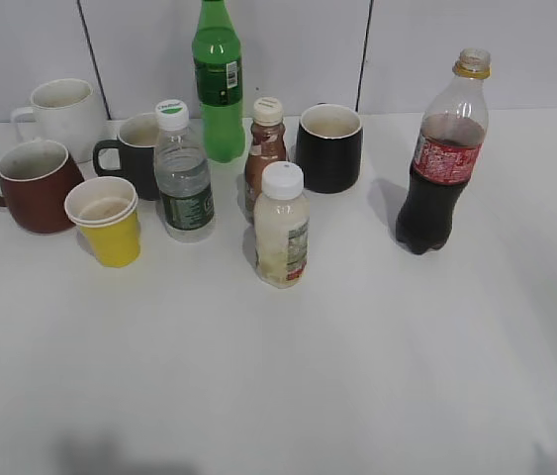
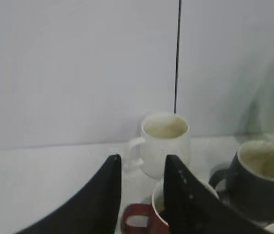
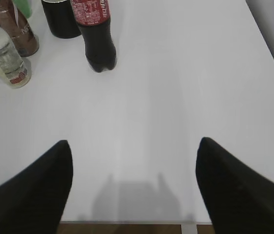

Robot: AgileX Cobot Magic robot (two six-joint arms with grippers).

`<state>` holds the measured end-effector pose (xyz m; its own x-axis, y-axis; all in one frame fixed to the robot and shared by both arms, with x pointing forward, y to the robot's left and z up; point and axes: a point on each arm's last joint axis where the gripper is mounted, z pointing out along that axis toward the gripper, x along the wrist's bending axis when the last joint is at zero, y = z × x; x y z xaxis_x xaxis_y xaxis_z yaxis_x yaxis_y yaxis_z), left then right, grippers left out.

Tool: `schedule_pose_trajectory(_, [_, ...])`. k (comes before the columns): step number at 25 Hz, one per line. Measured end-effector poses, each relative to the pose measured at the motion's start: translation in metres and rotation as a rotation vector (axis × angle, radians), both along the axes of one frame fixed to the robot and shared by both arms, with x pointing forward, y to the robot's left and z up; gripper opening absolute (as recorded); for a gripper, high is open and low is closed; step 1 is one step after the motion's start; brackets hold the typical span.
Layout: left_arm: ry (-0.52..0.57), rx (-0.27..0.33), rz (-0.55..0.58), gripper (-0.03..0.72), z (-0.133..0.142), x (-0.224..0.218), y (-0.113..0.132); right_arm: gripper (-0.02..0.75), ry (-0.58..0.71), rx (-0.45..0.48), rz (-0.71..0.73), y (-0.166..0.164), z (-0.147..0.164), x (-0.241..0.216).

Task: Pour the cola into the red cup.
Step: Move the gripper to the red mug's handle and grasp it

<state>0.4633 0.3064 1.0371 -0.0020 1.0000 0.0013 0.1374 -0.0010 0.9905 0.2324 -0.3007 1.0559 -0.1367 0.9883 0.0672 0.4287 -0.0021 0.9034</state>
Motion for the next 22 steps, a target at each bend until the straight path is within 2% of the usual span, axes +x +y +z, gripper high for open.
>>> schedule_pose_trajectory(4, [0.088, 0.014, -0.056, 0.237, -0.061, 0.041, 0.0, 0.59, 0.0, 0.0, 0.0, 0.0, 0.0, 0.0])
schedule_pose_trajectory(8, [0.116, -0.044, -0.11, 0.237, -0.112, 0.056, 0.02, 0.59, 0.0, 0.0, 0.0, 0.0, 0.0, 0.0])
schedule_pose_trajectory(11, [0.092, -0.047, -0.122, 0.248, -0.14, 0.062, 0.043, 0.59, 0.0, 0.0, 0.0, 0.0, 0.0, 0.0])
schedule_pose_trajectory(15, [0.114, -0.044, -0.18, 0.302, -0.175, 0.078, 0.053, 0.59, 0.0, 0.0, 0.0, 0.0, 0.0, 0.0])
schedule_pose_trajectory(18, [0.117, -0.017, -0.209, 0.318, -0.188, 0.09, 0.055, 0.59, 0.0, 0.0, 0.0, 0.0, 0.0, 0.0])
schedule_pose_trajectory(22, [0.081, 0.01, -0.214, 0.321, -0.191, 0.105, 0.06, 0.59, 0.0, 0.0, 0.0, 0.0, 0.0, 0.0])
